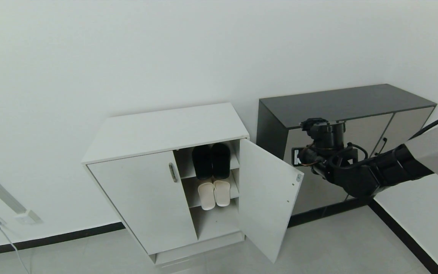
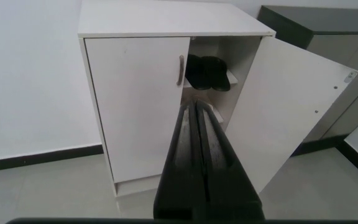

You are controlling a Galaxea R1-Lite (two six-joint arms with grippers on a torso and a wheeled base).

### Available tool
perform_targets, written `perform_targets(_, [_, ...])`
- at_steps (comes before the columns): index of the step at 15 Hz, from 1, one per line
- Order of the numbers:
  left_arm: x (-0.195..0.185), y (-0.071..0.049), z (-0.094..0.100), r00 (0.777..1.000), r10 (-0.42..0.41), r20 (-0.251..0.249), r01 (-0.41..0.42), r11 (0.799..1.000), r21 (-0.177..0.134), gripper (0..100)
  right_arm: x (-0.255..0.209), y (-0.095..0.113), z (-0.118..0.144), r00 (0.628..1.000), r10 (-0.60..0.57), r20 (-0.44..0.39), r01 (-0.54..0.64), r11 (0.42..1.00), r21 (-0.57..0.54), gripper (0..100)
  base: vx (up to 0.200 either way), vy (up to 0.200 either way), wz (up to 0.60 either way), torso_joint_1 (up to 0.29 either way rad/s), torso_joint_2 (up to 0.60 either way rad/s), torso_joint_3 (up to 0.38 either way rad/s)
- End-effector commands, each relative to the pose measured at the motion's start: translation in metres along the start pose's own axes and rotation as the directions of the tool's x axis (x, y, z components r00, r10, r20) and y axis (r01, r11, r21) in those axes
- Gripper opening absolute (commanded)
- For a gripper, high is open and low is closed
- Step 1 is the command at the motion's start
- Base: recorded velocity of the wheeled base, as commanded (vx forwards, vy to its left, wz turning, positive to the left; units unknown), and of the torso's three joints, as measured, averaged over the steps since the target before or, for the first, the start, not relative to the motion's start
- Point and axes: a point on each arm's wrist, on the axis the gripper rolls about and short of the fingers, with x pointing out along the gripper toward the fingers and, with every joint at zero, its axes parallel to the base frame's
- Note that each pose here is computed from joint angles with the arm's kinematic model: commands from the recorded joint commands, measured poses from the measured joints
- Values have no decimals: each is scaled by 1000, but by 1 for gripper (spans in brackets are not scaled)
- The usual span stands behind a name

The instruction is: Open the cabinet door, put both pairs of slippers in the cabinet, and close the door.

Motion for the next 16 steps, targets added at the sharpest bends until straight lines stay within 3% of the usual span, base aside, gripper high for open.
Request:
perform_targets(1, [0,0,0,1000,0,-1,0,1000,0,0,14,2,-16,999,-7,-35,7,1000,-12,0,0,0,0,0,0,0])
perform_targets(6, [0,0,0,1000,0,0,0,1000,0,0,23,5,-31,997,-9,-70,7,1000,-29,0,0,0,0,0,0,0])
perform_targets(16, [0,0,0,1000,0,0,0,1000,0,0,18,16,-36,996,15,-84,-18,999,-42,0,0,0,0,0,0,0])
